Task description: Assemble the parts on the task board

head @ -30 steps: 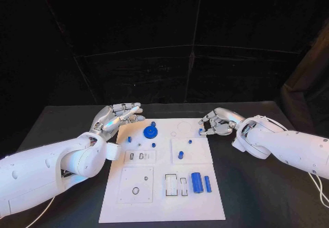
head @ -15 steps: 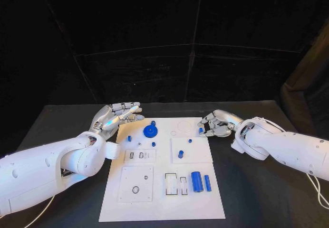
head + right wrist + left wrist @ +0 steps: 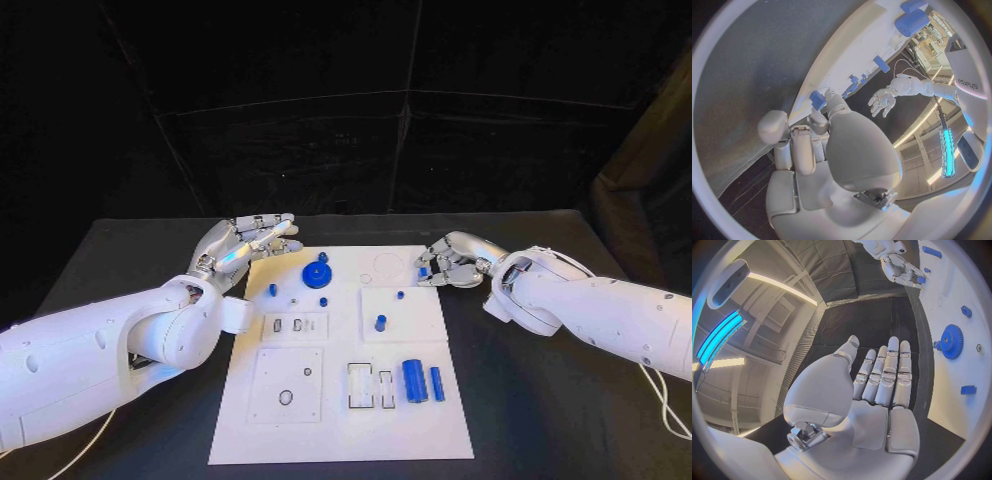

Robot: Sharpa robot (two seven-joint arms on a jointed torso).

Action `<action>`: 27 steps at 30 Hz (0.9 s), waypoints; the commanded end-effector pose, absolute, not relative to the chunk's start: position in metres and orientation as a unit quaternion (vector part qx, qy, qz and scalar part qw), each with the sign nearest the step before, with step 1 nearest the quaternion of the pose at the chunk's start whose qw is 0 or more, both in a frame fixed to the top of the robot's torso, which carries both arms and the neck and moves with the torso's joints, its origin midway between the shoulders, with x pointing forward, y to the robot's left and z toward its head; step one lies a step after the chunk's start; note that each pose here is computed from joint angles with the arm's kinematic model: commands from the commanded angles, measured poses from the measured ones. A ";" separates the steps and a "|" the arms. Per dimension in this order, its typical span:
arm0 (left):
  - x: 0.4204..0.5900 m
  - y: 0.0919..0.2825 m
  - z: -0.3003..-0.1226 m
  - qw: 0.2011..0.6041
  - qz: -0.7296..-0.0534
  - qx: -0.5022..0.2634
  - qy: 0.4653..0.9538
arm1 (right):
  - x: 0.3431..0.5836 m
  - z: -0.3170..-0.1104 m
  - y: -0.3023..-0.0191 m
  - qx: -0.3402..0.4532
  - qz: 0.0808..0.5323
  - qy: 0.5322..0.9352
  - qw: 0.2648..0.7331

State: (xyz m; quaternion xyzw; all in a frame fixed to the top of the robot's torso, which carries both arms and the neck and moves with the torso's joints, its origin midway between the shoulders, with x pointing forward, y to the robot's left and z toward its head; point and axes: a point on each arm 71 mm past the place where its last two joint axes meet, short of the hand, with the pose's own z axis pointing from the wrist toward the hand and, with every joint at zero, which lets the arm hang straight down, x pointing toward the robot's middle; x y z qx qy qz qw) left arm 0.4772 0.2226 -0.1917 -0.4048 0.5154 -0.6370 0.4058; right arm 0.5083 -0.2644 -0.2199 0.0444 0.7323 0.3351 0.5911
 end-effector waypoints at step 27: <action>0.477 0.222 -0.191 0.400 -0.642 -0.403 0.516 | 0.509 -0.221 -0.266 0.032 0.328 0.739 0.587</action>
